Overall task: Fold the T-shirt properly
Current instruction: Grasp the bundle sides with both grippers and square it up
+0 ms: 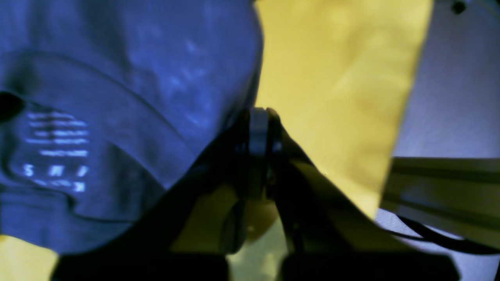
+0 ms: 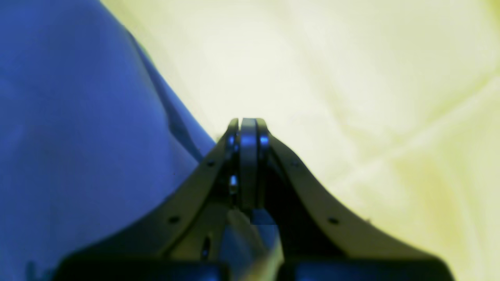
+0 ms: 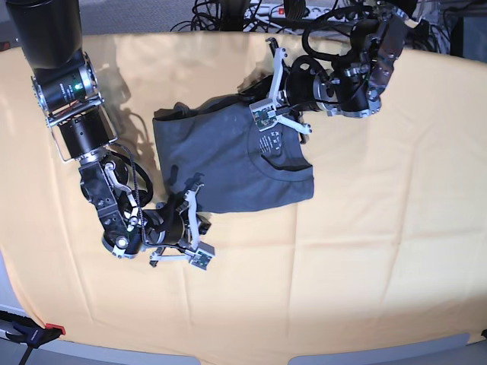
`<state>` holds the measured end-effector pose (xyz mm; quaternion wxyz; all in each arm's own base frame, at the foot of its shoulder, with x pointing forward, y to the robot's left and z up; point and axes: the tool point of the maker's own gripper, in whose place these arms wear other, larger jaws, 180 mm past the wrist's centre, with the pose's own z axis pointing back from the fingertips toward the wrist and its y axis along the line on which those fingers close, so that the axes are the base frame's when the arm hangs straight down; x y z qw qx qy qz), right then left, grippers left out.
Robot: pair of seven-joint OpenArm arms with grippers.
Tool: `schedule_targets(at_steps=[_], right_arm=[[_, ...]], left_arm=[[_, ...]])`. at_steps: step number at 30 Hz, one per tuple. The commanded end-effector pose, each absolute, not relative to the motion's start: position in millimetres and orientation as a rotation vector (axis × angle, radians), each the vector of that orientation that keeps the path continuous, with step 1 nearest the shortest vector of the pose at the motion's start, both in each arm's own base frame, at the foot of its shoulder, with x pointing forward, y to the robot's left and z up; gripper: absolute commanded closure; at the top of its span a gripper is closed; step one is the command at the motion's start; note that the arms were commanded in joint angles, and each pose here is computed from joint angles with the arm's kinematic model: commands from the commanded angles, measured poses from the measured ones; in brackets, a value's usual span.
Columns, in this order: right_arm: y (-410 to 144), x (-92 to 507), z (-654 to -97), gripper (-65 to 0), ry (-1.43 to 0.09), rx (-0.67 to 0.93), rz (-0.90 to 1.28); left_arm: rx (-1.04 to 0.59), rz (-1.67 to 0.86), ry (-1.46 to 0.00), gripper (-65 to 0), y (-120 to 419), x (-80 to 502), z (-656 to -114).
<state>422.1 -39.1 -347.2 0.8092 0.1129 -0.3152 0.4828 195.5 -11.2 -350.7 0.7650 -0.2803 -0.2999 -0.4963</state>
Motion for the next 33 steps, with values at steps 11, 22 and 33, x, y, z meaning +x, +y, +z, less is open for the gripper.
schedule_targets(at_steps=[11, 22, 33], right_arm=[[-66.3, 392.9, -381.5, 0.0, -0.599, 0.252, 0.994], [-80.0, 344.3, -344.5, 0.0, -0.514, 0.409, 1.007], [-56.9, 236.5, -376.9, 0.0, -0.446, 0.457, 1.005]], left_arm=[[-0.507, -1.048, -0.651, 0.0, -2.7, 246.4, -367.1], [-0.432, -1.075, -0.704, 0.0, 12.9, 261.6, -364.0], [-0.383, -1.073, -0.947, 0.0, 31.4, 351.5, -334.7]])
